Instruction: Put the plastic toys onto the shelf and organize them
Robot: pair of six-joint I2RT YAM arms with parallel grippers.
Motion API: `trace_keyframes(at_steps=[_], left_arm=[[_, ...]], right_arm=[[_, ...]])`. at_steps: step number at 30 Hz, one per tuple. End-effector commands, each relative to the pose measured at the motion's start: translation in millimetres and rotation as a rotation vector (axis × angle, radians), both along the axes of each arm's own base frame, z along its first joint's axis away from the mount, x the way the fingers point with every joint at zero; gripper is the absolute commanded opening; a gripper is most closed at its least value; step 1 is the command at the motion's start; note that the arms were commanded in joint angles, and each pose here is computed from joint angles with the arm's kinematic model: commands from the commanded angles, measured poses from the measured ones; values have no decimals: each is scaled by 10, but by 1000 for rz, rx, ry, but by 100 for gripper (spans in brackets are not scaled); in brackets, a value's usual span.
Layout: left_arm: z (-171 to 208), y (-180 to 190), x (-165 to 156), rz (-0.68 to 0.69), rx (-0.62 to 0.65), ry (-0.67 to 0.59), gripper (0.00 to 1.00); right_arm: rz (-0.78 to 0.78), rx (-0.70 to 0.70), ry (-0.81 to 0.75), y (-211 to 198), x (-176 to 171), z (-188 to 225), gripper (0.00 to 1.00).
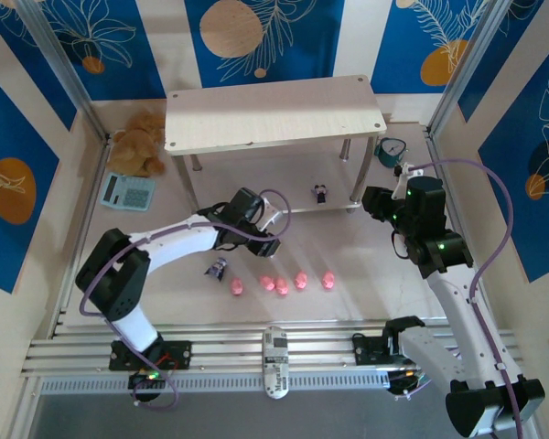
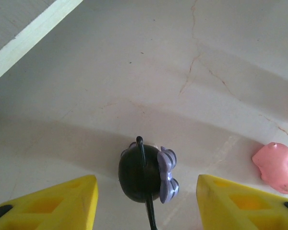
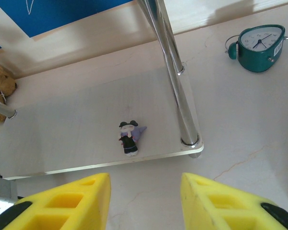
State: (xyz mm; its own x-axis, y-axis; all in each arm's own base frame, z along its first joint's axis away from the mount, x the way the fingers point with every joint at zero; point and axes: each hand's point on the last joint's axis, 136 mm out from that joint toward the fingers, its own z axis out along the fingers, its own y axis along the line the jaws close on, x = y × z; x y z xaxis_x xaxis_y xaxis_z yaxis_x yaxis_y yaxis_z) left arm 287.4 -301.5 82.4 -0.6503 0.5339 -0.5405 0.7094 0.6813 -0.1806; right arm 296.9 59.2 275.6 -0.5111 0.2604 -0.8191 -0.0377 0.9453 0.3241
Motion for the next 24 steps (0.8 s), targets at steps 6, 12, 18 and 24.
trace_keyframes(at_steps=[6, 12, 18, 24], left_arm=[[-97, -96, -94, -62, 25, 50, 57], [-149, -86, -135, -66, 30, 69, 58], [-218, -115, -150, -71, 29, 94, 59], [-269, -110, -137, -69, 42, 99, 58]], right_arm=[[-18, -5, -18, -40, 1, 99, 43], [-23, 1, -13, -50, 14, 66, 44], [-25, 2, -9, -57, 23, 48, 44], [-29, 2, -5, -76, 25, 36, 44]])
